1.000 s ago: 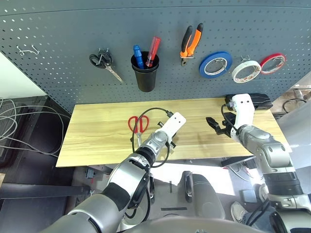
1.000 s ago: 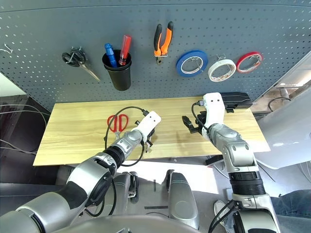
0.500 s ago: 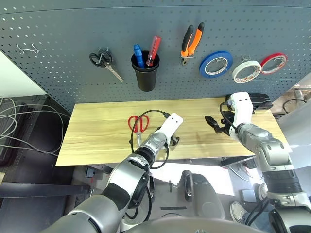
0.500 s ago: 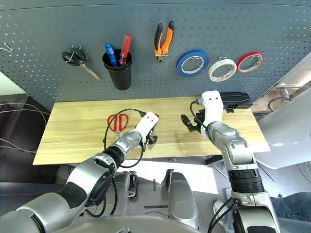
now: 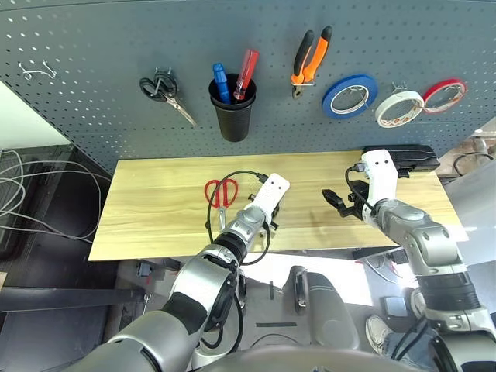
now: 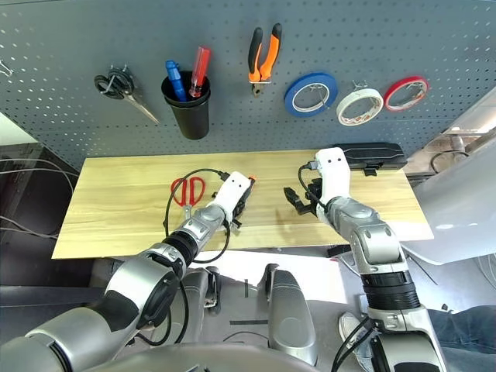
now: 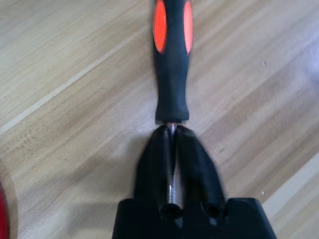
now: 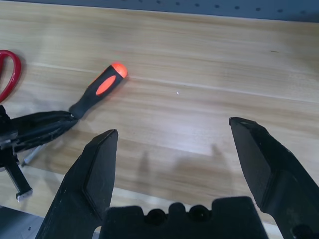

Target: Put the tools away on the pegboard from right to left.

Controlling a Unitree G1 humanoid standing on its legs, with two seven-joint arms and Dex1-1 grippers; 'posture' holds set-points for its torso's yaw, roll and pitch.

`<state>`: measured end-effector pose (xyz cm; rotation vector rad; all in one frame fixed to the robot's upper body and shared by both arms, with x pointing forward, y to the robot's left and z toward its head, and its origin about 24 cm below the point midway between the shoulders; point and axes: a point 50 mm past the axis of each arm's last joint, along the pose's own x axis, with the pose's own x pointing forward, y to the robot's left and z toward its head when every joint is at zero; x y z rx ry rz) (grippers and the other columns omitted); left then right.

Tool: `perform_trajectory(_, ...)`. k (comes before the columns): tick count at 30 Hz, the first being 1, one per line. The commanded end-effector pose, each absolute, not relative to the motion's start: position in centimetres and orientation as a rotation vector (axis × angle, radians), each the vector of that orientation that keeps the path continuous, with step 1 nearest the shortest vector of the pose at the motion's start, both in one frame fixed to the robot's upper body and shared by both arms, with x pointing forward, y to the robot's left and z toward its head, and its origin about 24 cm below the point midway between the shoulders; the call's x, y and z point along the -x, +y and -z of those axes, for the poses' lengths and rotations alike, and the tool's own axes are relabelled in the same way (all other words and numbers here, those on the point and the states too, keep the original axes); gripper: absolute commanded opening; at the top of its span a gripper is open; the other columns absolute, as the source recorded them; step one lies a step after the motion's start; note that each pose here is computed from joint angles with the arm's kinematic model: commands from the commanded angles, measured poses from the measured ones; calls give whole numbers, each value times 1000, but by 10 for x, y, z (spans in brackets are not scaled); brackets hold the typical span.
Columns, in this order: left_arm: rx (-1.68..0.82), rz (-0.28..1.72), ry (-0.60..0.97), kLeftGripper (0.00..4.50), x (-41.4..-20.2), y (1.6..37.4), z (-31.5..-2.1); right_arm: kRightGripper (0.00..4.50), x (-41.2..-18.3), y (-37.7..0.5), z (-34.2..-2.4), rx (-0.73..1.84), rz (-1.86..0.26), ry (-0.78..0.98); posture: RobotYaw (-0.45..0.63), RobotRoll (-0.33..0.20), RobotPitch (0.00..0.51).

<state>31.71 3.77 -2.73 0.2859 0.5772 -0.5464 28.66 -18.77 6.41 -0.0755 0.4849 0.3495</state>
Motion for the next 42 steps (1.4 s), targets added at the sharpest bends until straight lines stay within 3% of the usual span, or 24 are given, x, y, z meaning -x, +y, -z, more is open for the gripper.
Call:
perform_trajectory(1,-168,624,521,21,-307,26,29,4500,-289,-194,-63,80,-348,489,-50,0,279)
perform_trajectory(8,-7,647,213,21,-304,70,-1,4500,-292,-194,-68,81,-392,453,7,0,251)
perform_trajectory(12,95,611,-34,21,-285,100,-43,4500,-293,-189,-71,71,-438,424,29,0,242)
perform_trajectory(20,186,546,-464,21,-259,126,-133,4500,-295,-176,-75,78,-529,387,41,0,234)
perform_trajectory(27,190,598,-589,21,-257,123,-178,4500,-297,-170,-79,95,-578,349,54,0,236)
perform_trajectory(32,238,575,-630,21,-269,124,-199,4500,-300,-162,-85,82,-598,303,56,0,235)
perform_trajectory(42,264,382,-842,21,-300,137,-248,4500,-294,-117,-122,90,-848,-11,47,0,231)
